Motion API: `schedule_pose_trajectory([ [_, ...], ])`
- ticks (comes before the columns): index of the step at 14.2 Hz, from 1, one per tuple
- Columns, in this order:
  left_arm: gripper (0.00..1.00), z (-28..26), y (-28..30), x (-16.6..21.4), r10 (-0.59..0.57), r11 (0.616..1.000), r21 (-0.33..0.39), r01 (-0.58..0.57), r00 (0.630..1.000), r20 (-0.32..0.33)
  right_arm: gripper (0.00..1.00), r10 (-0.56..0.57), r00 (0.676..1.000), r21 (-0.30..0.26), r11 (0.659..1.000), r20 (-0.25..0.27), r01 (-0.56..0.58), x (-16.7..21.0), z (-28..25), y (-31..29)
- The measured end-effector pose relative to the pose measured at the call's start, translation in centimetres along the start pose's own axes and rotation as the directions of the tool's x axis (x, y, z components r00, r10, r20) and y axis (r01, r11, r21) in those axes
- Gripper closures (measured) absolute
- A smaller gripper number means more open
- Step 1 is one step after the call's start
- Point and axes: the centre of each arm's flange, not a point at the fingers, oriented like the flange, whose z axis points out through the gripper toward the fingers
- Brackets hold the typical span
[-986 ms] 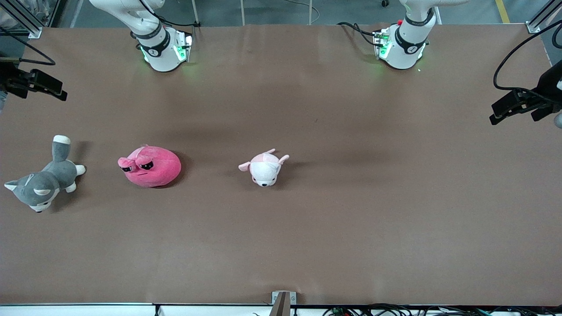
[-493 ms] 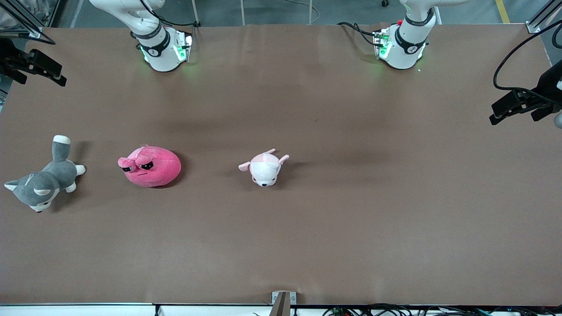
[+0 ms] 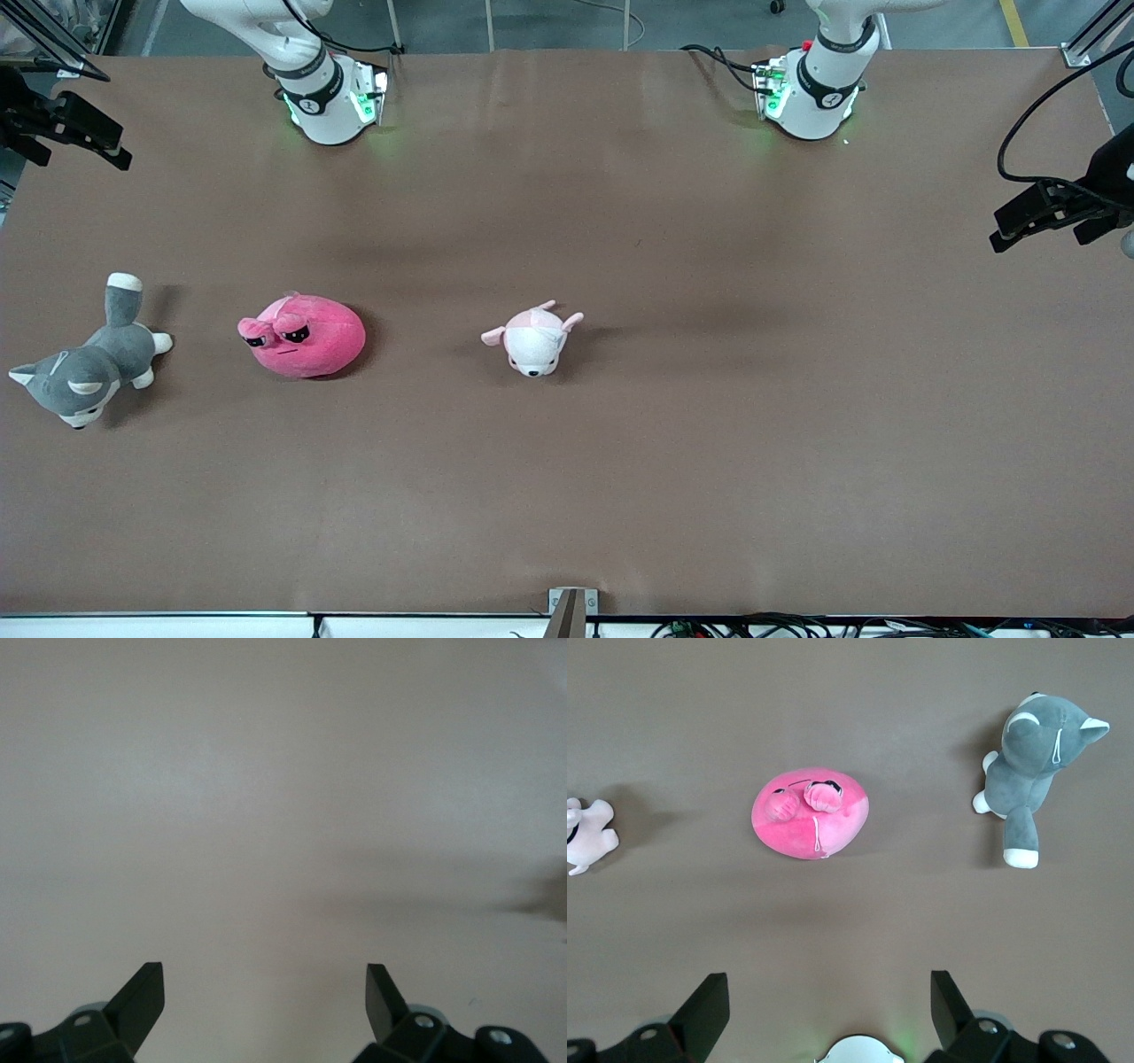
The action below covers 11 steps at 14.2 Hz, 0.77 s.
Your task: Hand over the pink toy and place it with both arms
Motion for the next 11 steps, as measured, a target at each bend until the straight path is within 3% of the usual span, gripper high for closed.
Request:
schedule_pose_trajectory([
  [5,0.00,0.0,0.0,0.0,0.001,1.000,0.000,-0.001,1.000,0.000,0.00,0.009,0.999,0.003,1.000,-0.048,-0.009,0.0,-2.2,0.4],
  [11,0.00,0.0,0.0,0.0,-0.001,1.000,0.000,0.001,1.000,0.000,0.00,0.000,1.000,0.000,1.000,-0.025,0.000,1.9,-2.2,0.2],
])
